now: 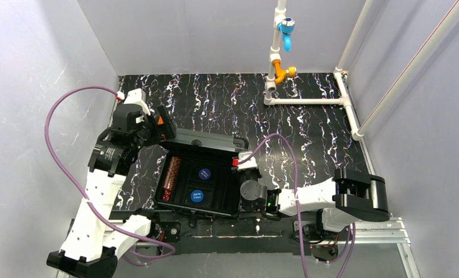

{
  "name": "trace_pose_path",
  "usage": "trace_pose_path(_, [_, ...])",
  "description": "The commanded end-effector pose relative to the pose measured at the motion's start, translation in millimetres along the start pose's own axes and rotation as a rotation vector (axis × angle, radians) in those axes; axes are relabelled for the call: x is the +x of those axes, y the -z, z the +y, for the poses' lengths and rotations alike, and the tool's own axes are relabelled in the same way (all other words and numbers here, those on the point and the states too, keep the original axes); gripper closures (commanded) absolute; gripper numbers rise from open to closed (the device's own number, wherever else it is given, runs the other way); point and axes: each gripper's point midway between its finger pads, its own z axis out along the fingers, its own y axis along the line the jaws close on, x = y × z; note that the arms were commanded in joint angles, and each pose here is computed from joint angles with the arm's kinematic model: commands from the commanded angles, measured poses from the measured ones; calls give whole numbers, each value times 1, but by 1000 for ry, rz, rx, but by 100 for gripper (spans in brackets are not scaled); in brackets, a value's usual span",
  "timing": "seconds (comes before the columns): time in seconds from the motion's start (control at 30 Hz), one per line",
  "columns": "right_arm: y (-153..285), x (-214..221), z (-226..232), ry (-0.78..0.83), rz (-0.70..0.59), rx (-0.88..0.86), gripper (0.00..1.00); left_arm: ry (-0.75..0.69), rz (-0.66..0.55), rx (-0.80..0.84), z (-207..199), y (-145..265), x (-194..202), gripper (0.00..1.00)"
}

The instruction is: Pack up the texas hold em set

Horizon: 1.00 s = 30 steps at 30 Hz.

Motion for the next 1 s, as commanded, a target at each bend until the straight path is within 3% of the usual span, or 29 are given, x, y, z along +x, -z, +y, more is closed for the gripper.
trace_pose_path(0.0, [24,61,13,381,104,-167,84,19,13,-11,7,6,13,1])
trace_pose_path(0.2, [37,60,19,389,117,-196,46,40,47,-29,16,9,33,0])
trace_pose_path(0.27, [43,60,19,387,125,-215,38,52,55,-33,18,10,40,1])
trace_pose_path(0.4, [72,48,4,272,226,-335,16,73,80,-54,30,14,65,1])
trace_pose_path(0.53, [106,38,1,143,352,-565,2,69,108,-75,35,13,73,1])
trace_pose_path(0.67, [122,-19,-16,-26,318,-703,2,50,138,-133,47,17,82,1])
trace_pose_path(0.8, [113,-36,-33,-50,277,-638,2,56,167,-158,53,16,92,1])
trace_pose_path(0.97, [102,-36,-21,-45,291,-534,2,88,249,-202,61,11,117,1])
